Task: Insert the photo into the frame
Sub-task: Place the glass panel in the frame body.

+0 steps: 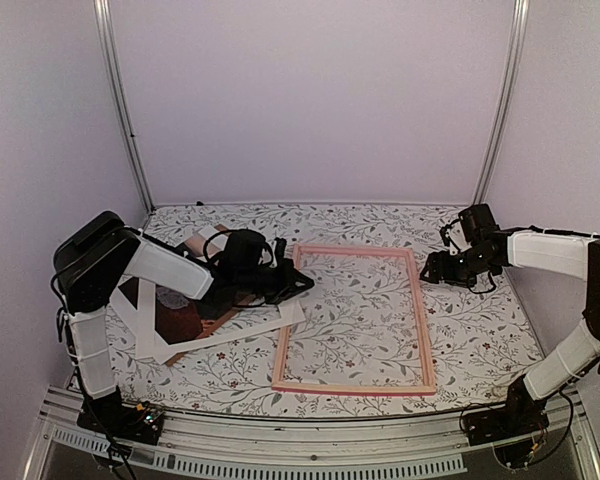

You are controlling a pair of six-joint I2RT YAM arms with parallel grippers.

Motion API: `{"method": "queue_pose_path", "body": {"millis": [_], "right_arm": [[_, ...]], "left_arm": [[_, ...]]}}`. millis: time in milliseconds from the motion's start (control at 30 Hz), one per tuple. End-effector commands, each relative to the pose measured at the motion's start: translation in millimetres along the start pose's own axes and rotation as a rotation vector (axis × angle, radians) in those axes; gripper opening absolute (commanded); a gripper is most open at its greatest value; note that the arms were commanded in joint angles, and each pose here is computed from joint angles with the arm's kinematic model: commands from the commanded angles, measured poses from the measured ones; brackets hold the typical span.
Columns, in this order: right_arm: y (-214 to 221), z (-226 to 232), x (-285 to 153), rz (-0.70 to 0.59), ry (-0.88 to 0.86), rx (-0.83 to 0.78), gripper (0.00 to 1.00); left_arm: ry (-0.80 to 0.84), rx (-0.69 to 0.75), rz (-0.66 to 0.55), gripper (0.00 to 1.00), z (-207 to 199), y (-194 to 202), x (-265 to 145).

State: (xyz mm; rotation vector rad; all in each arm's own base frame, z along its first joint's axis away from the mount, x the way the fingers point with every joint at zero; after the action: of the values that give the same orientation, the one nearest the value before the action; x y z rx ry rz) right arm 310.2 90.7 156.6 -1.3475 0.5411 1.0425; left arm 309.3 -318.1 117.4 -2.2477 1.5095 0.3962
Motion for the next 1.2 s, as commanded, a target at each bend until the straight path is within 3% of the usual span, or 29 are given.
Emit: {"method": "queue_pose_path", "body": {"millis": [0,1167], "right_arm": [[3.1,0.8,4.9,0.012,-0.007,-0.005,0.77],[4.6,0.8,6.4,0.016,-0.011,-0.008,0.77]], "left_arm": [[0.025,0.035,-0.024,0.00,-12.1,-11.2,-4.1],[-0.002,0.065,-0.004,0.00,-10.8,-14.3,-2.4]]}}
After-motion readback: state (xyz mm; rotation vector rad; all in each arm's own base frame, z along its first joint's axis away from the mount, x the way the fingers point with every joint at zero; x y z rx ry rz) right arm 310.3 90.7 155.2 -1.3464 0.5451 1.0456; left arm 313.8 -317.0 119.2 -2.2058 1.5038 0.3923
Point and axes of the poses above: each gripper's point midway between its finger pads, its own x axis out along the fingers, its own z axis along the line the jaws close on, y = z × x, the point moved 9 cm from there along -x, back along the fingers, and after that the axes turned 10 degrees about -x, right-handed, at the moved point
